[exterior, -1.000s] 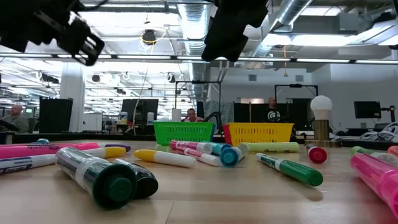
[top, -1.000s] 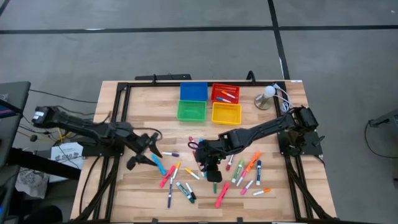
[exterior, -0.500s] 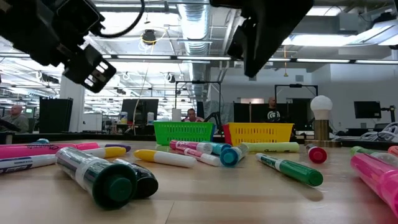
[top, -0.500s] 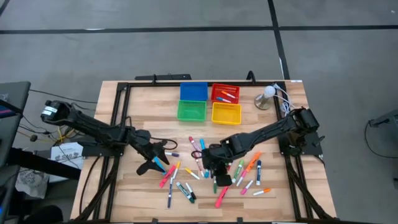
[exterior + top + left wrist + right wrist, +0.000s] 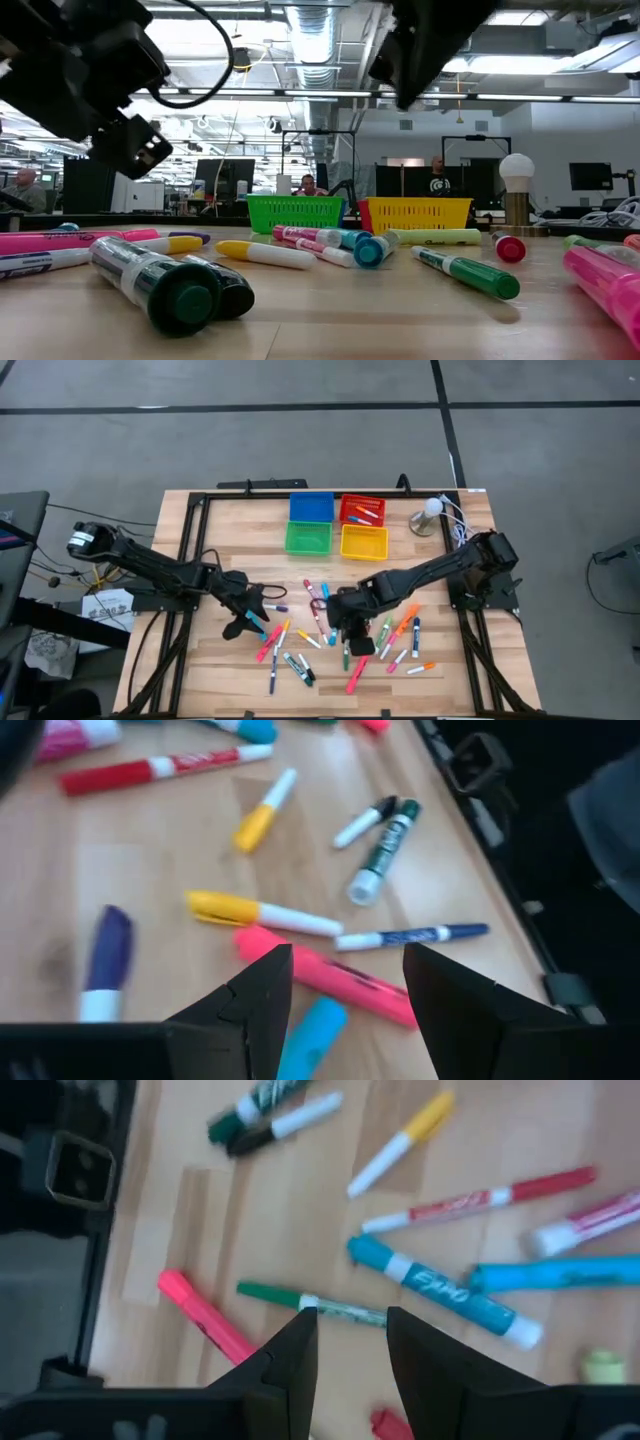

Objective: Pick & Place Markers
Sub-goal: Put the purple pen into the red basket

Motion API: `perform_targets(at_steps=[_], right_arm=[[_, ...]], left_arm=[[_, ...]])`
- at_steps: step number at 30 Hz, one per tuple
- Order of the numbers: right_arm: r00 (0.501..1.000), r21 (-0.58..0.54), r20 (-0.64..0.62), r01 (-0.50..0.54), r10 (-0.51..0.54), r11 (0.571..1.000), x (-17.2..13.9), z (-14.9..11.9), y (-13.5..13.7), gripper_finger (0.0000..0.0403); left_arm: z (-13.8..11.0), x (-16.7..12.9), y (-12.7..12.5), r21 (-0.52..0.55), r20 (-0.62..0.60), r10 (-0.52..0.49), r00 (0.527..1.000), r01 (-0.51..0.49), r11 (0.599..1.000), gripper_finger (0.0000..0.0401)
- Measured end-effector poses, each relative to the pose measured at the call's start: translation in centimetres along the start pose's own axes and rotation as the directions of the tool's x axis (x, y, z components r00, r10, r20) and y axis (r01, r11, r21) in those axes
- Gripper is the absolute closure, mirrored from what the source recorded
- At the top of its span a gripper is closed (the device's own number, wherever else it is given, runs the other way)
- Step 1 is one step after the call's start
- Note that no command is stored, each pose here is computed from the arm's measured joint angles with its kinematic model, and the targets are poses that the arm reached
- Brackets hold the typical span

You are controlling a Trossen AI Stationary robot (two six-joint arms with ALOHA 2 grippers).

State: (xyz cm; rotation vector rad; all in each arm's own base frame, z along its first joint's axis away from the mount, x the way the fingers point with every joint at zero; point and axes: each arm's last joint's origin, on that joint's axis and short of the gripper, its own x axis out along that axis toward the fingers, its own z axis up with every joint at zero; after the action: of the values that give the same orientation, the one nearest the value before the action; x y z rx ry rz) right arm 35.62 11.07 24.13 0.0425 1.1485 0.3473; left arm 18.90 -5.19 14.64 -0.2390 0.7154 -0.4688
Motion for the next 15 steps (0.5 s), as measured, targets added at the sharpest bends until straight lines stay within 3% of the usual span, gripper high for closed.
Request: perform_targets(at_steps=[5, 11, 15], right_arm=[[0.996, -0.004, 0.064, 0.058, -0.057, 0.998, -2.3, 0.2, -0.8, 0.0290], [0.994, 0.010, 0.089, 0.065, -0.065, 0.998, -3.3, 0.2, -1.3, 0.0290], [0.995, 0.025, 0.071, 0.065, -0.066, 0.998, -3.4, 0.0, -1.3, 0.0290]], left_arm=[[0.2, -0.3, 0.9, 0.062, -0.056, 0.122, 0.991, -0.118, 0.991, 0.0210], [1.9, -0.8, 1.8, 0.175, -0.050, 0.282, 0.958, -0.270, 0.947, 0.0210], [2.4, -0.9, 1.7, 0.175, -0.052, 0.277, 0.960, -0.264, 0.948, 0.0210]])
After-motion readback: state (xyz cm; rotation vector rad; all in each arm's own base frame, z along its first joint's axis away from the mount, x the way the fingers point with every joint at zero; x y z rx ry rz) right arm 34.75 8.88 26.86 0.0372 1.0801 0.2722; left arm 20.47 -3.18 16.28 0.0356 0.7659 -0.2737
